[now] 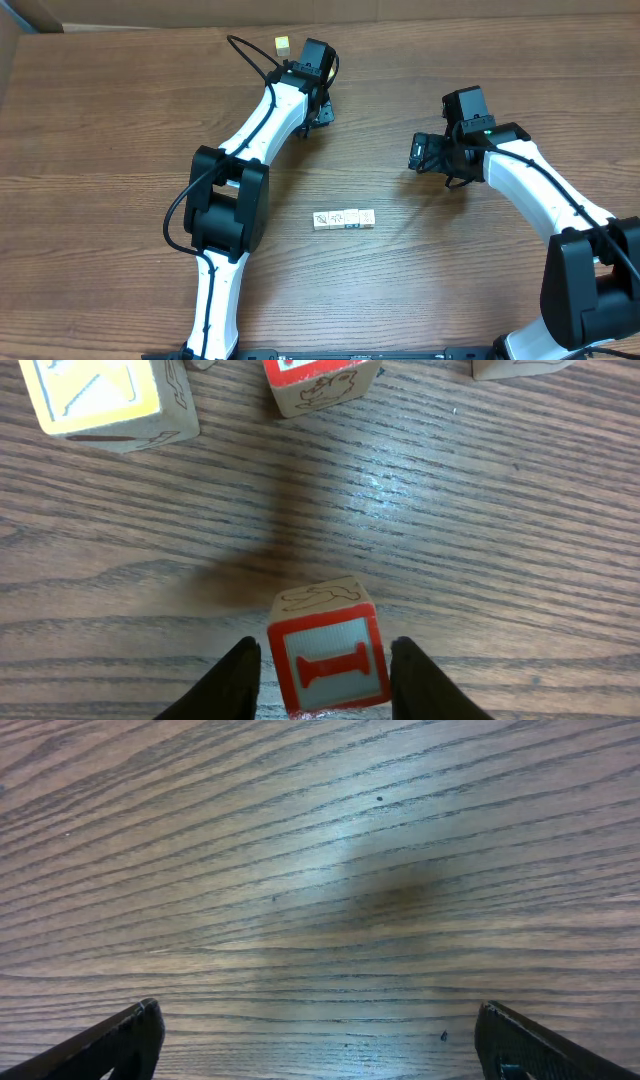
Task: Flip 5 blocks
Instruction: 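Lower the left gripper onto the red-bordered I block and grasp it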
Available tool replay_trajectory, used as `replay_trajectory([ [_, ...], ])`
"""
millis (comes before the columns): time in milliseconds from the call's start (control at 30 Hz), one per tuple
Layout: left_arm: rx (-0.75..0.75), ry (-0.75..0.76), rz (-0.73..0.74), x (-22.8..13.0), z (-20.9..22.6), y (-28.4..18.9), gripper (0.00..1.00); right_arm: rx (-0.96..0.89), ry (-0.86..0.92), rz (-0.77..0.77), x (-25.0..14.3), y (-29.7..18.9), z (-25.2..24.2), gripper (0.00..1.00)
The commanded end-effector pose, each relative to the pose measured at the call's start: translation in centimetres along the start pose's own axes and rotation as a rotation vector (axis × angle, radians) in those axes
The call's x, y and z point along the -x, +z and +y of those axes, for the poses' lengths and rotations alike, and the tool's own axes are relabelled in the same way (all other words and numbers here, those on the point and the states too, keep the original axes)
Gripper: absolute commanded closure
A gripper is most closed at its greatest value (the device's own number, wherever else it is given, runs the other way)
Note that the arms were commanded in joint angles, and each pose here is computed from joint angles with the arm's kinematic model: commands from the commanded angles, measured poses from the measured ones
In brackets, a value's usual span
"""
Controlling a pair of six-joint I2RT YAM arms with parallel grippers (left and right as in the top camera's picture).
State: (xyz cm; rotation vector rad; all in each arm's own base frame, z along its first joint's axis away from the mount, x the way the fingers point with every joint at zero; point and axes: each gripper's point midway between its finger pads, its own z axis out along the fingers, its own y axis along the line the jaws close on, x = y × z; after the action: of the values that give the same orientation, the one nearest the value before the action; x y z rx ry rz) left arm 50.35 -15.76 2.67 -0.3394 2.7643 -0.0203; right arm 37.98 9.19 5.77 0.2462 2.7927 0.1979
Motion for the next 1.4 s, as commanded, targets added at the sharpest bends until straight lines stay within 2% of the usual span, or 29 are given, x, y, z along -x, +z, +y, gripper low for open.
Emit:
replay_trajectory([
  [0, 0.034, -0.012, 0.016, -0.6, 0.8, 1.3, 0.67, 0.001, -0.009, -0.026, 0.8, -0.5, 0.2, 0.00],
  [333, 0.036, 0.046, 0.020, -0.5, 1.1, 1.4, 0.73, 0.002, -0.009, -0.026, 0.8, -0.5, 0.2, 0.00],
  [733, 0.059, 0.028, 0.041, -0.4, 2.7, 1.5, 0.66, 0.001, -0.009, -0.026, 0.8, -0.5, 0.2, 0.00],
  [1367, 0.058, 0.030, 0.041, -0.4, 2.7, 1.5, 0.71, 0.001, -0.009, -0.026, 0.8, -0.5, 0.2, 0.00],
])
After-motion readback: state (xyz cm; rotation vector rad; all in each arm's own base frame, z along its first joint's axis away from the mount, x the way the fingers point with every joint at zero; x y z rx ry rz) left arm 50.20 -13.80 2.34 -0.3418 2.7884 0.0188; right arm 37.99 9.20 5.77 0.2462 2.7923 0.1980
